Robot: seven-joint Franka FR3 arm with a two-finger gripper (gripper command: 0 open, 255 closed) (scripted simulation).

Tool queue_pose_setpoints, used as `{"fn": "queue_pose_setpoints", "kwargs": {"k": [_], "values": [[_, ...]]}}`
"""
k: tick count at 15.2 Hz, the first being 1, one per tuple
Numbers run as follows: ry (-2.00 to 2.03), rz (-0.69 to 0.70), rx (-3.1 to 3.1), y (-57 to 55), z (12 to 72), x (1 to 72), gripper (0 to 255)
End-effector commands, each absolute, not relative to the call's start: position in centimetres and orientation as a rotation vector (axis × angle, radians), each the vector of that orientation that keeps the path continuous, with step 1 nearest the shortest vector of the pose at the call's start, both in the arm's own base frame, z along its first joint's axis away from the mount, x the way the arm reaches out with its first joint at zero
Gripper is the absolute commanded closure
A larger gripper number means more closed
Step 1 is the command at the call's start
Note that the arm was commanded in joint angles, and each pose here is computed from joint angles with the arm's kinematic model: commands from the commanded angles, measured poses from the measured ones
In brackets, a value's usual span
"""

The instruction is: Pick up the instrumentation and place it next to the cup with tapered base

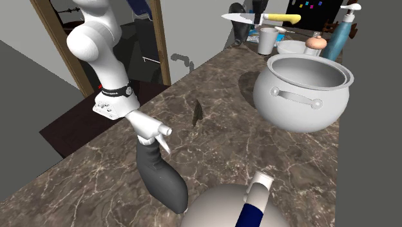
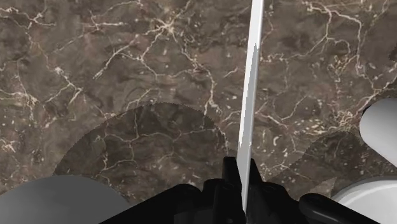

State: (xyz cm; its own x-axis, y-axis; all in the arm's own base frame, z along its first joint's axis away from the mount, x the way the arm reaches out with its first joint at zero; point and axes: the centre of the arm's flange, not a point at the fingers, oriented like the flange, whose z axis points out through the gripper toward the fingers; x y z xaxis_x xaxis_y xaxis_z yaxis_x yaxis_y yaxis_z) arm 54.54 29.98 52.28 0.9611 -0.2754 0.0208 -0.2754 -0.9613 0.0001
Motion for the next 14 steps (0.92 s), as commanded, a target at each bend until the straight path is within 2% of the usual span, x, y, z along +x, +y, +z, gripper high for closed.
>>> {"fn": "queue_pose_setpoints", "kwargs": {"k": [1,14], "values": [[-0.439,0.033,3.108,32.5,52.4,54.0,255],[-0.439,0.033,3.108,32.5,45.6,54.0,255]]}}
